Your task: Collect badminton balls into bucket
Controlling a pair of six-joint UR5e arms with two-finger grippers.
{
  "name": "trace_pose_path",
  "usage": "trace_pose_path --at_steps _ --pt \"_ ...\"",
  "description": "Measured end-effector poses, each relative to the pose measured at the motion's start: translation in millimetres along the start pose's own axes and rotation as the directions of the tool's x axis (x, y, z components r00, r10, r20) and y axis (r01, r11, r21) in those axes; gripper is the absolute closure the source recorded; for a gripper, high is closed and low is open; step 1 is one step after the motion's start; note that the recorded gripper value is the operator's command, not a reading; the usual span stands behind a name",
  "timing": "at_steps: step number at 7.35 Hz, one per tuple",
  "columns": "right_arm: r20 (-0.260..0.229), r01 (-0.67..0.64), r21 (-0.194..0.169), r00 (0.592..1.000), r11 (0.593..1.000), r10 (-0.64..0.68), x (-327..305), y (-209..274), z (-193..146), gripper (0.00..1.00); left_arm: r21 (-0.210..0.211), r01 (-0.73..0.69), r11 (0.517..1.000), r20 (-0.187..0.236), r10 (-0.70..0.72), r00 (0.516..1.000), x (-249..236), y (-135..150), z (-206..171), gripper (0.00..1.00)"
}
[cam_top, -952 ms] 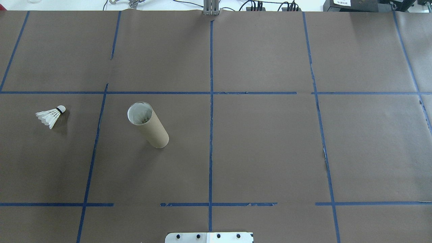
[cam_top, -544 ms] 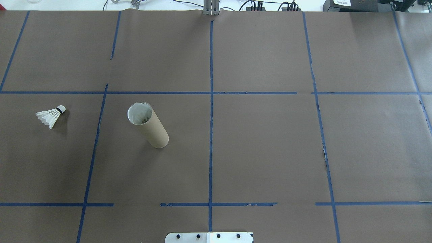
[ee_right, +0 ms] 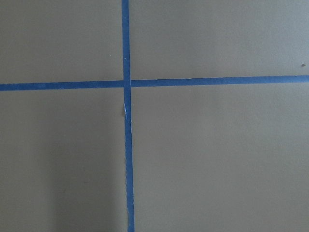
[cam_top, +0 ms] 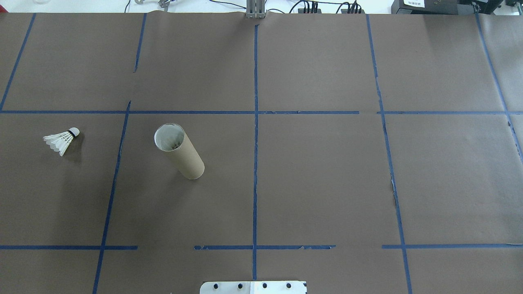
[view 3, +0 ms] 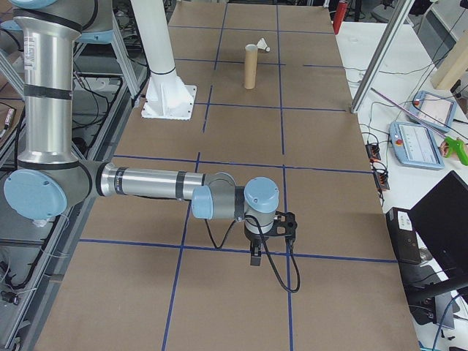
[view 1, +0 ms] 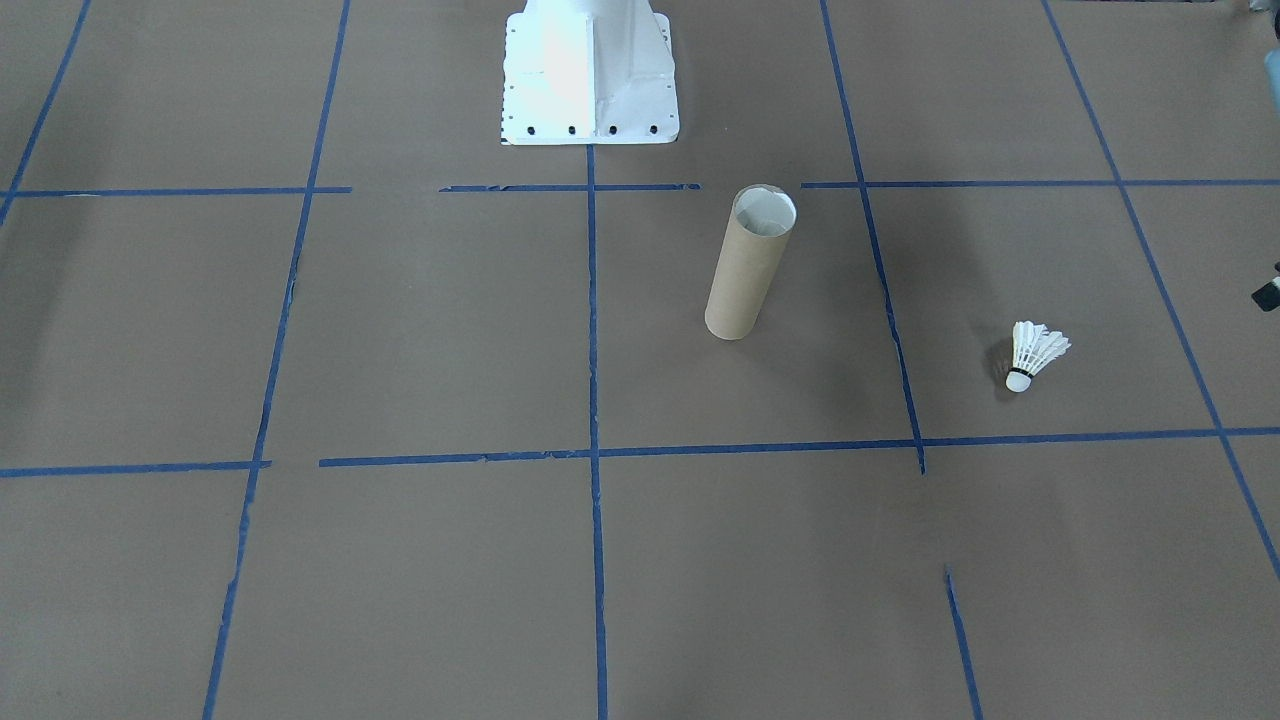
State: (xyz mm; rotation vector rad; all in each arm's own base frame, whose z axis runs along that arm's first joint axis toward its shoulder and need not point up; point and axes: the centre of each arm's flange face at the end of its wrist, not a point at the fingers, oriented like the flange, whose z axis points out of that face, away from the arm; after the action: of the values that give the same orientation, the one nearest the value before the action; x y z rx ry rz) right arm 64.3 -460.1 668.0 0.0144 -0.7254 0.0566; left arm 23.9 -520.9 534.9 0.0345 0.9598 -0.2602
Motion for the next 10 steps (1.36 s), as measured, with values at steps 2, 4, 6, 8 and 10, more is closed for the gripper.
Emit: trace_pose_path --at_steps 2,4,6,8,10 --pt "0.000 0.000 0.000 1.000 1.000 0.000 0.2 0.1 0.2 0.00 0.004 0.025 1.000 -0.088 -0.024 0.996 0.4 45.8 36.0 0.00" --pt "0.000 0.000 0.000 1.000 1.000 0.000 0.1 0.0 0.1 0.00 -0.002 0.102 0.995 -0.184 -0.101 0.978 1.7 90.4 64.3 0.00" --pt "0.000 0.000 0.000 1.000 1.000 0.000 0.0 0.0 0.0 0.00 -0.012 0.166 0.986 -0.236 -0.164 0.958 21.8 113.2 87.9 0.00" --pt "0.000 0.000 0.000 1.000 1.000 0.000 0.0 0.0 0.0 0.00 0.026 0.164 0.986 -0.252 -0.152 0.956 32.4 128.8 116.7 0.00" --pt "0.000 0.000 0.000 1.000 1.000 0.000 0.1 0.0 0.1 0.00 0.074 0.190 0.979 -0.288 -0.161 0.944 22.4 136.8 139.1 0.00"
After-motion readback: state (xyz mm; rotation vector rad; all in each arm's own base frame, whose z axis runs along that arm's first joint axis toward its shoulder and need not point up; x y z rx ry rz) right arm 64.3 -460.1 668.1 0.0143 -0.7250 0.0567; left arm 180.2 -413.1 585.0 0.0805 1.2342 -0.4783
